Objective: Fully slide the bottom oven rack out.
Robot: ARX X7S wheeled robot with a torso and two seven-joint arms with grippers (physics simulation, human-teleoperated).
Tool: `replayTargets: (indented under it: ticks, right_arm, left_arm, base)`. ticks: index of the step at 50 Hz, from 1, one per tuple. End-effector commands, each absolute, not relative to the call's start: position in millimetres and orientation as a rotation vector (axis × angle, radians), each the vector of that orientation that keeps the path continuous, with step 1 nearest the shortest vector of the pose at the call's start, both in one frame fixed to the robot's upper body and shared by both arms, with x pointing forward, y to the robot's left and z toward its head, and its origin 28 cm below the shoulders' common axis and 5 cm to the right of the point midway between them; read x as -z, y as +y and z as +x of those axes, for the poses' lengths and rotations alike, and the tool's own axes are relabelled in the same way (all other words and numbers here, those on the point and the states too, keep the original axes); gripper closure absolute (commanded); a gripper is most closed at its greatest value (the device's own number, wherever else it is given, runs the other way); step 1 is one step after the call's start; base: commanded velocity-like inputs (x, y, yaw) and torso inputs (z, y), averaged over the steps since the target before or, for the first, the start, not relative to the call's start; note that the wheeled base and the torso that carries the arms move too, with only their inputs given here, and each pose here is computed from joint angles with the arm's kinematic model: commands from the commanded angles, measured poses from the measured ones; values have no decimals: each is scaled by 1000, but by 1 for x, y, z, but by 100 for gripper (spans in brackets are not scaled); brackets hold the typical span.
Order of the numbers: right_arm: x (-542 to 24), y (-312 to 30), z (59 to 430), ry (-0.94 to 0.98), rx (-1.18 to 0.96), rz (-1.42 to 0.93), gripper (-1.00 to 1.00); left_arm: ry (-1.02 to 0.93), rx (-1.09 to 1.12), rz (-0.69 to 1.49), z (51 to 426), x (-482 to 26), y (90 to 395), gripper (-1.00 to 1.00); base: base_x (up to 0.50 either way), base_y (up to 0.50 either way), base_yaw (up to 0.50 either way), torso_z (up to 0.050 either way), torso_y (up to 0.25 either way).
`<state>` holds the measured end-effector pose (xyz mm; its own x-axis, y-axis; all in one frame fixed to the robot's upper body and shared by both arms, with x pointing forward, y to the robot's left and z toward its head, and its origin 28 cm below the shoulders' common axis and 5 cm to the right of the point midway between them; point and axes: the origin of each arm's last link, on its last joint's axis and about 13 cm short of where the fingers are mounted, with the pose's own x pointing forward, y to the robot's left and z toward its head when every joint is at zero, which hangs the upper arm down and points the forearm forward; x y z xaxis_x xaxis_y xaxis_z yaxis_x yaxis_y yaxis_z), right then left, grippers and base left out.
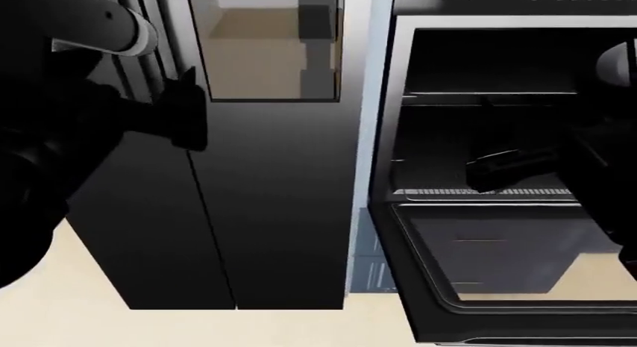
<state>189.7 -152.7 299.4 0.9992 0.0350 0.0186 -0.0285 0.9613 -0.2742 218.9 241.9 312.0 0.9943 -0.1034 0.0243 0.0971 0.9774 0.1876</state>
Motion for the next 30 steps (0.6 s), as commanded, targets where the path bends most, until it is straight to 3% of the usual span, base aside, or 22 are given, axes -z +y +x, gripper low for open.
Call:
replayTargets:
  ticks: [1, 30]
  right_arm:
    - [-295, -154, 194, -11, -28, -274, -100]
    - [-290, -156, 199, 3, -3, -240, -100]
  left_arm:
    - [-34, 99, 196, 220, -308, 241, -100]
    - [-7, 100, 173, 216, -310, 240, -100]
  base:
    - [0, -500, 0, 0, 0]
    - [0, -500, 0, 0, 0]
